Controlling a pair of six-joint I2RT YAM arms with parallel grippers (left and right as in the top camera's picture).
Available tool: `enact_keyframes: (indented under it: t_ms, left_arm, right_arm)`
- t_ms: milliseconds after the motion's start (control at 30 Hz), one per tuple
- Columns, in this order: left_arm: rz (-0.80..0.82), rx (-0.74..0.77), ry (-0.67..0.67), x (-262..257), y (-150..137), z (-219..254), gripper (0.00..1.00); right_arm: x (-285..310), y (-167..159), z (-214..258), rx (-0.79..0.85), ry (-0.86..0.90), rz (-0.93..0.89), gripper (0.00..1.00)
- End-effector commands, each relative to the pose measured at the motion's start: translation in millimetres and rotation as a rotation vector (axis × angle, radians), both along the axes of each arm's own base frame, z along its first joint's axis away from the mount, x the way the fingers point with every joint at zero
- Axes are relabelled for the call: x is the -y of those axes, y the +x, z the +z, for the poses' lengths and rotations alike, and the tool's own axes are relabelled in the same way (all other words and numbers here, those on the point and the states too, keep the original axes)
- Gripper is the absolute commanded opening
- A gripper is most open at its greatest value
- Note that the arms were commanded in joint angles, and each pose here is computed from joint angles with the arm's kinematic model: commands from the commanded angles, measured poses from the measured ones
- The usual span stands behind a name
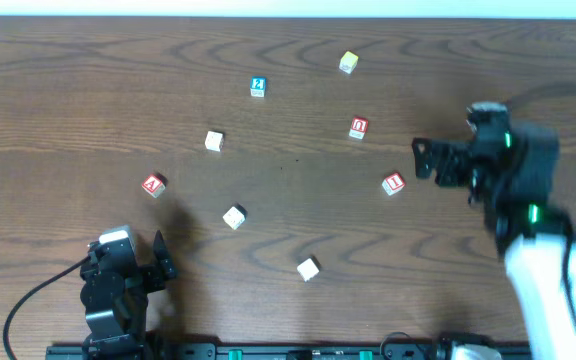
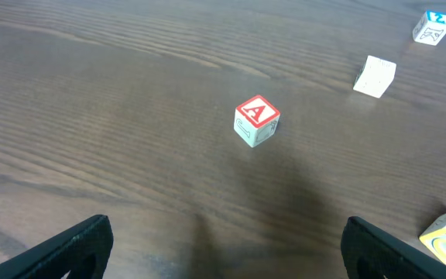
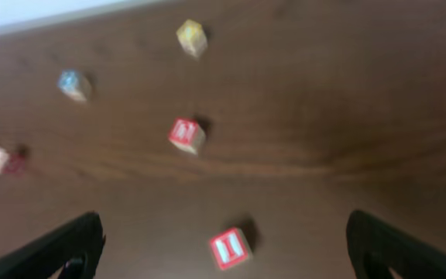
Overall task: Spell out Ai2
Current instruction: 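Move the right gripper over the red 'I' block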
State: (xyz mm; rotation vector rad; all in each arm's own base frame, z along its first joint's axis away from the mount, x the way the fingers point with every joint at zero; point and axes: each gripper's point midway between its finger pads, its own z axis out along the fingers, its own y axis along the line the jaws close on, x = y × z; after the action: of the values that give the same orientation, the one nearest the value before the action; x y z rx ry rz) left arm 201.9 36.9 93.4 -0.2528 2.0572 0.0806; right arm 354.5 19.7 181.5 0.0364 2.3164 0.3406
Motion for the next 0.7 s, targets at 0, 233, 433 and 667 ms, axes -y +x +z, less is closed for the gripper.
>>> enact_keyframes:
  t_ms: [0,233,433,667]
  left_arm:
    - [-0.007,-0.001,0.003,1,0,-2,0.95]
    - [-0.007,-0.001,0.003,1,0,-2,0.95]
    - [-0.007,-0.001,0.003,1,0,-2,0.95]
    - [-0.007,-0.001,0.003,1,0,-2,0.95]
  right_arm:
    - [1,27,-5,-0.049,-0.164,0.204,0.99]
    - [-4,38,-57,-0.316,-0.289,0.391,0.95]
    - [-27,19,-111,-0.519,-0.483,0.493,0.92]
    - [-41,10,-134,-0.598,-0.53,0.516,0.91]
